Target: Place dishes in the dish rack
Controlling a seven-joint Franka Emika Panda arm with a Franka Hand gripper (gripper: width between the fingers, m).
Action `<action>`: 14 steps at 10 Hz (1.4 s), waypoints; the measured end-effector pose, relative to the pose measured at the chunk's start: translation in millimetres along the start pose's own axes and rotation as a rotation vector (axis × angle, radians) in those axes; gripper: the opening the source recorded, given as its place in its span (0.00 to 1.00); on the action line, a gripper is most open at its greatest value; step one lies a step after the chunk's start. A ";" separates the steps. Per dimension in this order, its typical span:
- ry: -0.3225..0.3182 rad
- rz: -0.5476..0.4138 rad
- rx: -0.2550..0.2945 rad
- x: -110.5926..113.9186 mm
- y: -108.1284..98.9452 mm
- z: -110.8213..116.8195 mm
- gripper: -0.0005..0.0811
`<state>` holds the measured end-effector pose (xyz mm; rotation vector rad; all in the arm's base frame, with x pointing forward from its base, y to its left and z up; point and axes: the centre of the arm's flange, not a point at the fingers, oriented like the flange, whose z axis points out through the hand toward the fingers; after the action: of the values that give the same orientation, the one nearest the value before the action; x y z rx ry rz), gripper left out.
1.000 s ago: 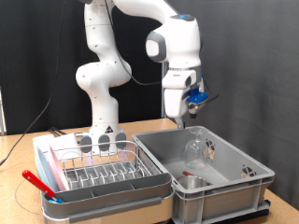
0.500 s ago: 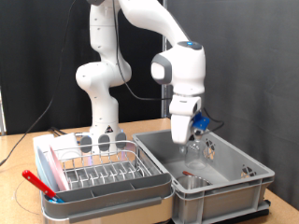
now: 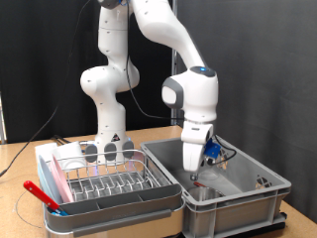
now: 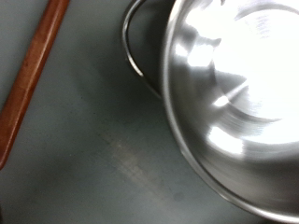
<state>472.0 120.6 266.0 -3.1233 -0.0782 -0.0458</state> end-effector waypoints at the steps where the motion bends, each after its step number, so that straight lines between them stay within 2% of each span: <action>1: 0.002 -0.013 -0.002 -2.2 -3.0 10.7 1.00; 6: 0.009 -0.076 0.027 -6.0 -16.4 42.1 1.00; 8: 0.000 -0.077 0.021 -7.3 -15.6 51.2 1.00; 11: 0.022 -0.070 0.015 -4.4 -11.9 61.7 1.00; 14: 0.020 -0.069 0.025 -0.7 -6.3 65.4 1.00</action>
<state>472.8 128.1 200.7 -3.0938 -0.1846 -0.0768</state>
